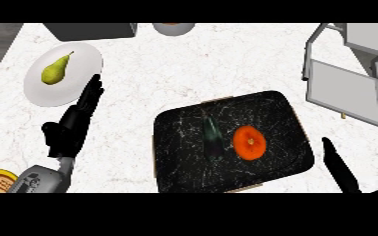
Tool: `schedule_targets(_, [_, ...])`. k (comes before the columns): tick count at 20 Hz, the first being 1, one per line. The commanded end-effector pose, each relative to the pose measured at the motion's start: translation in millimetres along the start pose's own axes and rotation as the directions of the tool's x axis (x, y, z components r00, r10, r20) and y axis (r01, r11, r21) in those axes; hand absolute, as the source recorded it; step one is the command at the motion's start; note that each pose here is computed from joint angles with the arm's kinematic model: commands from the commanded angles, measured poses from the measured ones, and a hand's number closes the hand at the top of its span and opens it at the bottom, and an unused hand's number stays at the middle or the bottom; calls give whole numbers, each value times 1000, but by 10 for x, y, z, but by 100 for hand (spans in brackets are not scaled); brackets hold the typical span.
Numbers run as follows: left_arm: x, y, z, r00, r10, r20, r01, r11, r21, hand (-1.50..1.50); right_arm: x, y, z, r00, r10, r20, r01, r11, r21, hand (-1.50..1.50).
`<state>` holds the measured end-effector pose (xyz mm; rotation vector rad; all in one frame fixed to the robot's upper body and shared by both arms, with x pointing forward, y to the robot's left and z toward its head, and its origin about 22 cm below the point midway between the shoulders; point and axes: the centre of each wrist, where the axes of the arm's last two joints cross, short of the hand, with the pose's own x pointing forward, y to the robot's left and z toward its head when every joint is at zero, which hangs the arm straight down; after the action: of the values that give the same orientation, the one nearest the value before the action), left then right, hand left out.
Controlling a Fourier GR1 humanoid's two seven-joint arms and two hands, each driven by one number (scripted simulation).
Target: Pick the squash from the tray and place it in the tiered shelf
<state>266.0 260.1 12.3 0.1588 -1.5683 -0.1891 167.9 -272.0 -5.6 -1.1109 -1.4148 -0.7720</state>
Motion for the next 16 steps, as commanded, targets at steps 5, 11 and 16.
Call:
schedule_targets(5, [-66,-414,-45,1000,-4,27,6,997,-72,0,175,-505,714,991,131,-17,-126,976,176,-150])
schedule_targets(11, [174,-413,-139,999,-19,39,23,996,-92,0,387,-732,831,963,260,-71,-235,939,249,-150])
schedule_targets(16, [201,-338,-167,998,-27,55,34,993,-113,0,465,-889,724,879,468,-89,-390,814,430,-150])
